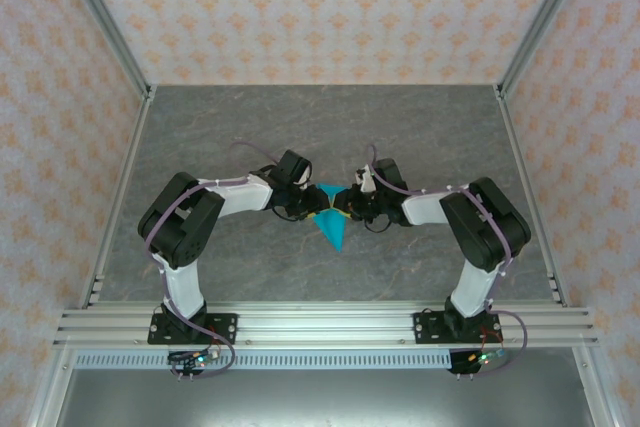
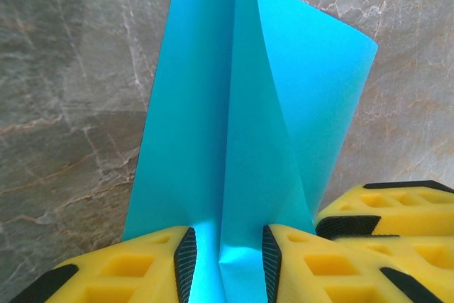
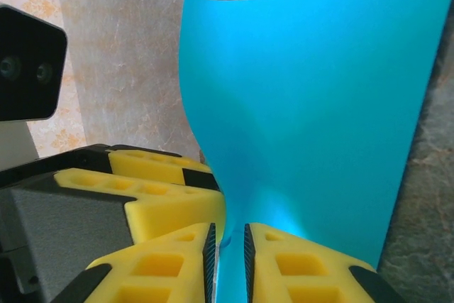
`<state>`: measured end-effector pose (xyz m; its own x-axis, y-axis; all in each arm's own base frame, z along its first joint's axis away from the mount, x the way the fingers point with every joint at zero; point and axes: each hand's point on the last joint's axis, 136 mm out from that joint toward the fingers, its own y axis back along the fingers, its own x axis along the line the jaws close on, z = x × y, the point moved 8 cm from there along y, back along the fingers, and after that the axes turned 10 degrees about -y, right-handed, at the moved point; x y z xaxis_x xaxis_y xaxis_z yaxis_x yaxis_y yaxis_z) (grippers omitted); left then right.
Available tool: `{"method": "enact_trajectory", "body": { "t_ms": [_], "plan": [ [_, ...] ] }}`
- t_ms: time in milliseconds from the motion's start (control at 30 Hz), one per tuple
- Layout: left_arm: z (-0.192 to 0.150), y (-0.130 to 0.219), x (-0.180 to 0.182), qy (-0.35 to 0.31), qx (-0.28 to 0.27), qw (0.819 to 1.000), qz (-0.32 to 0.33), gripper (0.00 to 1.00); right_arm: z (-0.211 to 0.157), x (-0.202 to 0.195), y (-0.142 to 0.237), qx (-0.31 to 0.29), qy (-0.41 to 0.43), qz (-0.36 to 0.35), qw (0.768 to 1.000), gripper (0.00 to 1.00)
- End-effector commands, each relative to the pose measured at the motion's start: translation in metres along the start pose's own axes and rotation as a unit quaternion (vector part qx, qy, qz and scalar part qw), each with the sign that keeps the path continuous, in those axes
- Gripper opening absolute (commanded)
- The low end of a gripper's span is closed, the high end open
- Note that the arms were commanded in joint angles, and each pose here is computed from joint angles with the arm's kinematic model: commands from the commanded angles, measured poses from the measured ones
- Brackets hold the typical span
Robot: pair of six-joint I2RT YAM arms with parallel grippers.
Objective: Fold a paper plane with a square sheet of paper (fold left side to right side)
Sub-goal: Fourth fold the wing at the center of the table.
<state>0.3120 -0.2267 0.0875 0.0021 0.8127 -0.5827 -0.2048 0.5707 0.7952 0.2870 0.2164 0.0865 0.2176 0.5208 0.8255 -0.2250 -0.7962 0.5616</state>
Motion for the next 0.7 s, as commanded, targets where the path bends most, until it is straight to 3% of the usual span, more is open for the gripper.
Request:
{"method": "enact_trajectory", "body": {
  "t_ms": [0, 200, 400, 667],
  "plan": [
    [0.002, -0.003, -0.002, -0.001, 0.000, 1.000, 0.003, 0.35, 0.002, 0.002, -0.009, 0.000, 0.001, 0.003, 1.000, 0.21],
    [0.003, -0.003, -0.003, -0.002, -0.001, 1.000, 0.003, 0.35, 0.003, 0.005, -0.010, 0.002, 0.000, 0.012, 1.000, 0.18],
    [0.003, -0.002, -0.004, -0.003, -0.002, 1.000, 0.003, 0.35, 0.003, 0.007, -0.005, -0.007, 0.012, 0.004, 1.000, 0.08],
    [0.003, -0.001, -0.004, -0.004, -0.002, 1.000, 0.002, 0.35, 0.006, 0.009, 0.011, -0.030, 0.037, -0.041, 0.998, 0.07]
  ]
}}
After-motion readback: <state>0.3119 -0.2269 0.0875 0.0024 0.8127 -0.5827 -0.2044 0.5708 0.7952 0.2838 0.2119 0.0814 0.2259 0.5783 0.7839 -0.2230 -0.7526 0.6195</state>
